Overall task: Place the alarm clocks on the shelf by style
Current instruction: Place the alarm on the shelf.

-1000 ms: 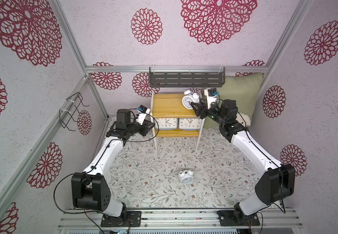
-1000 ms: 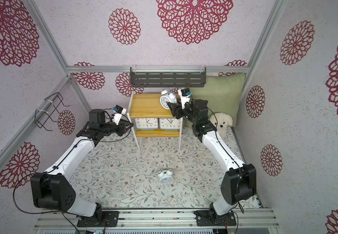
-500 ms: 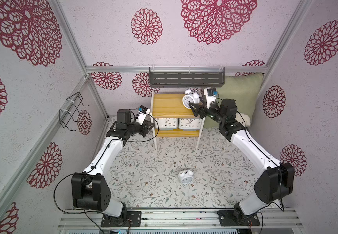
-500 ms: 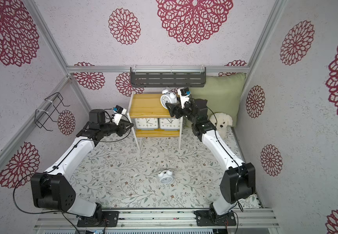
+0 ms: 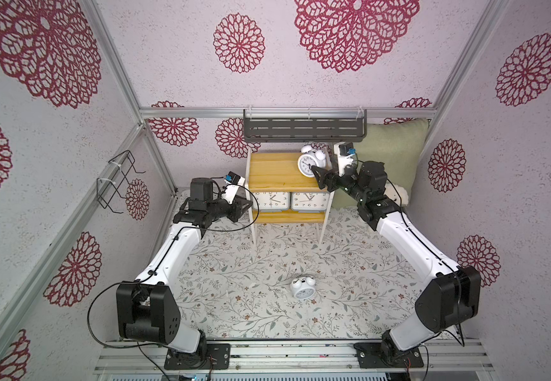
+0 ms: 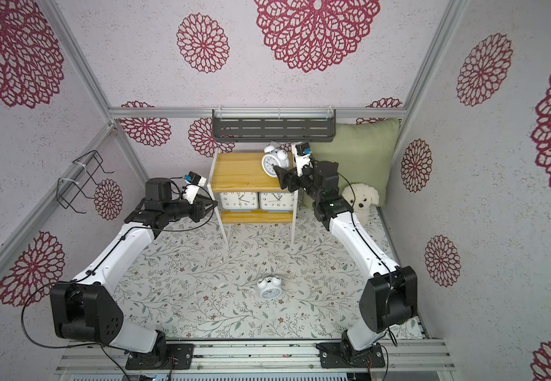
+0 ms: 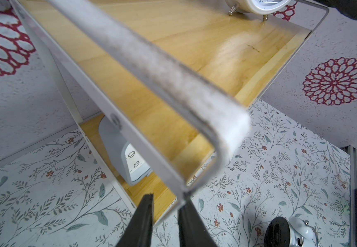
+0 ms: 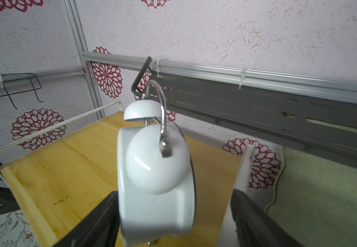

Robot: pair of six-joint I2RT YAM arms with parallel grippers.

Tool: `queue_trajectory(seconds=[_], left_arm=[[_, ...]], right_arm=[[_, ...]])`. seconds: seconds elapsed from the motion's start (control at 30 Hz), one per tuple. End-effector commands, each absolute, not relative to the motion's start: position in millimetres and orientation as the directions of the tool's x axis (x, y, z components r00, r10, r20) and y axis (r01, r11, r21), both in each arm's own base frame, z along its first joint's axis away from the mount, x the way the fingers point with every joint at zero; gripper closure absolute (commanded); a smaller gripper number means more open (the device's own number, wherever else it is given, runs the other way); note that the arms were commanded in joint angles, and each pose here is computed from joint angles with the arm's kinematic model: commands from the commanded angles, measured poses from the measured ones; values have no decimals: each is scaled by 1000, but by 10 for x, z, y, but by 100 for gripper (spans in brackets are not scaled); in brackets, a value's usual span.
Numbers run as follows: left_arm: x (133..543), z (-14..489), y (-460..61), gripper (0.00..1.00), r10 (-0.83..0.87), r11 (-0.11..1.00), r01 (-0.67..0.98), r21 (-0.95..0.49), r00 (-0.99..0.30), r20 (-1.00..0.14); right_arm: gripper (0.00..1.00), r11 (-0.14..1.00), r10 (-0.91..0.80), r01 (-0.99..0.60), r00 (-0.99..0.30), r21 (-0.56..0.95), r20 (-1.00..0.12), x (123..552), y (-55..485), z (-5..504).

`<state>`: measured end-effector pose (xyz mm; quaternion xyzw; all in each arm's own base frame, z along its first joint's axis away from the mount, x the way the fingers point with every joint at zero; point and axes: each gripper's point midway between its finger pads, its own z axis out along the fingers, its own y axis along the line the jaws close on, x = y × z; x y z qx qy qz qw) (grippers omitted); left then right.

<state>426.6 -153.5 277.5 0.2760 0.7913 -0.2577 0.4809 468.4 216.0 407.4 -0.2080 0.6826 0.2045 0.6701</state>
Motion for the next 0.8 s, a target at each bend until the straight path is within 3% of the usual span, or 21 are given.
queue_trajectory(seconds=[0.0,0.77], left_arm=[[4293,2813,-1532,73,197,719,683,-128,-376,-905],[4288,2807,-1522,73,202,722,681,-122,-377,-904]], right_arm=[[14,857,-13,-514,63,-43,-998,4570,2017,4388],[13,900,-54,-429,69,-78,-996,4589,1855,4372]])
